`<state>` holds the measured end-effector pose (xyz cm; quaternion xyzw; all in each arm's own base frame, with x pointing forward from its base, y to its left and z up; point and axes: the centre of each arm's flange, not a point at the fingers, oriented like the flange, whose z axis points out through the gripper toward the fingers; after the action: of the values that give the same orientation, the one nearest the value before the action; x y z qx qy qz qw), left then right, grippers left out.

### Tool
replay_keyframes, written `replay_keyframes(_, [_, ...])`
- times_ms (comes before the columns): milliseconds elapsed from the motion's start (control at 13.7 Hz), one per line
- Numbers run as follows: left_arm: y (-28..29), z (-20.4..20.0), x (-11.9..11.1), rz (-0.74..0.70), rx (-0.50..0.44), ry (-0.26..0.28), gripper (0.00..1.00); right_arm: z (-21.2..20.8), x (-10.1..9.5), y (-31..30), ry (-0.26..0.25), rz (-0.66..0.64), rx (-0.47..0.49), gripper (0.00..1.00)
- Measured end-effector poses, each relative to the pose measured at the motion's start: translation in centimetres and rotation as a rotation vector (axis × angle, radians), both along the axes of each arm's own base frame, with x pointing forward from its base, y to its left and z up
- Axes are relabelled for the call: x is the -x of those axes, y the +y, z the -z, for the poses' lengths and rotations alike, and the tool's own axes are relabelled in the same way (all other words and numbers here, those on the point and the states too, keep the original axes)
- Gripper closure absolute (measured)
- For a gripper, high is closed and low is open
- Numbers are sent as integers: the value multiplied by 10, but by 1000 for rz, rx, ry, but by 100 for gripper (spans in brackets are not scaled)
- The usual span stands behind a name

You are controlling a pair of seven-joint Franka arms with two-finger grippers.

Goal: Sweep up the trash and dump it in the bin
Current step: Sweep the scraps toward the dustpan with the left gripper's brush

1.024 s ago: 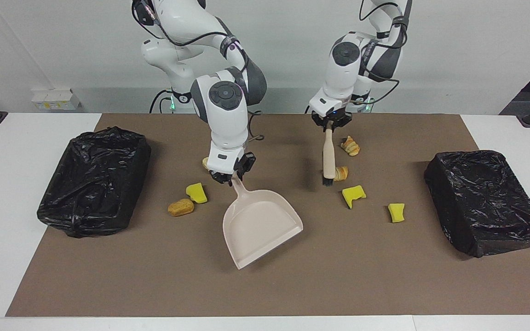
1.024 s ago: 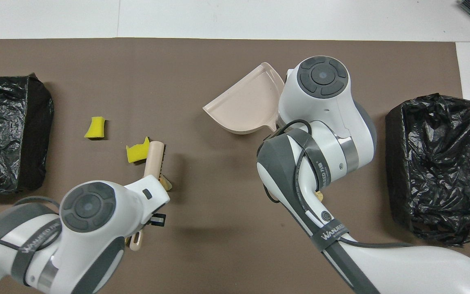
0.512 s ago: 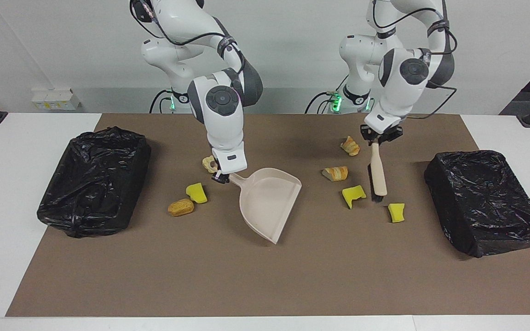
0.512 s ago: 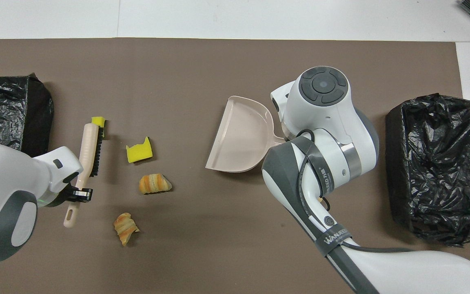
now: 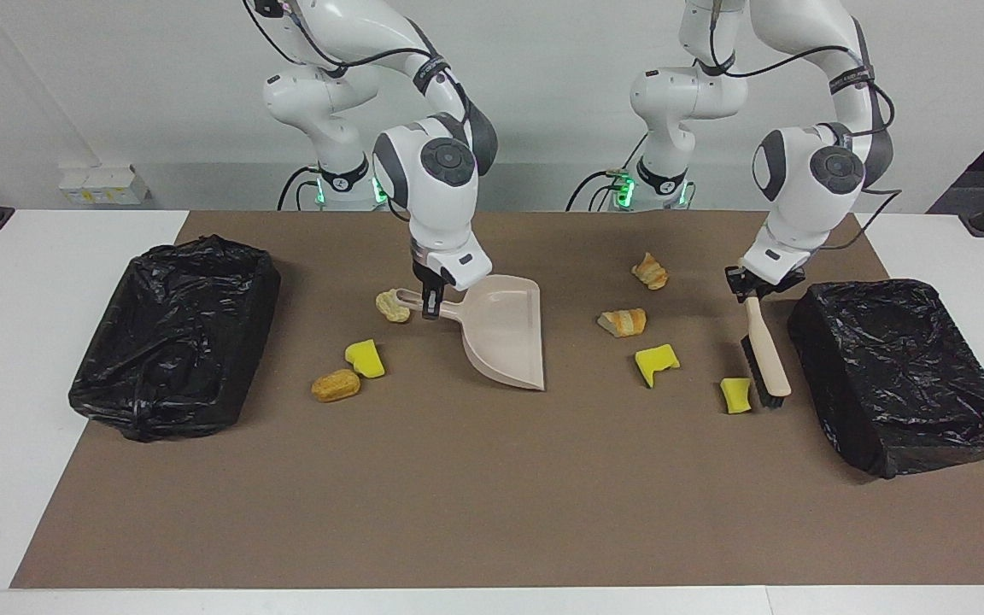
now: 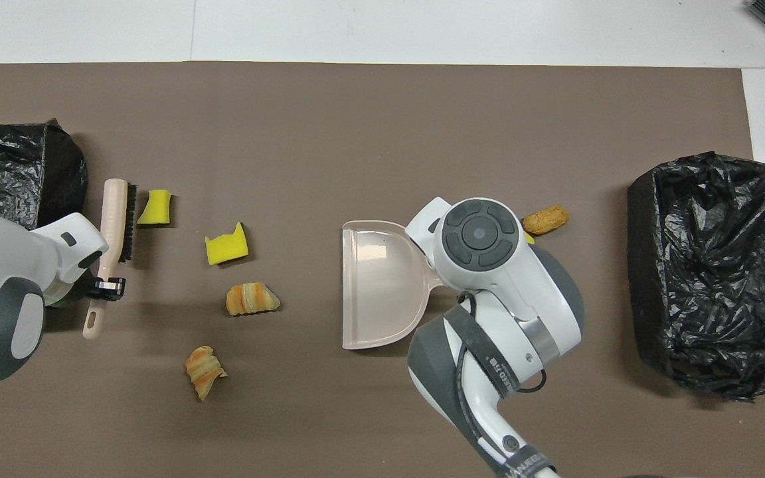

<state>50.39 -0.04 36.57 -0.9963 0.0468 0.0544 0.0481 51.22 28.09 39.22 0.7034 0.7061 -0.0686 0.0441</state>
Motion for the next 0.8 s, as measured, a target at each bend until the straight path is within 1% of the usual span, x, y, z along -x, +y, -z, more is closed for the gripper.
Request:
replay_keyframes(146, [-3,14,-2,7,-2,28,74,9,8,-1,-1,-68,15,67])
replay_keyframes(366, [-27,19,5,53,-6,59,74,15,8,-5,-5,-110,8,67])
replay_keyframes(439, [-44,20,10,80,-9,68,74,15,8,-5,-4,-111,8,67])
replay_keyframes(585, [-86,21,24,103,-9,70,74,15,8,-5,-4,-111,8,67])
replay_keyframes(804, [-158,22,48,58,54,81,74,16,8,-5,-3,-110,9,67])
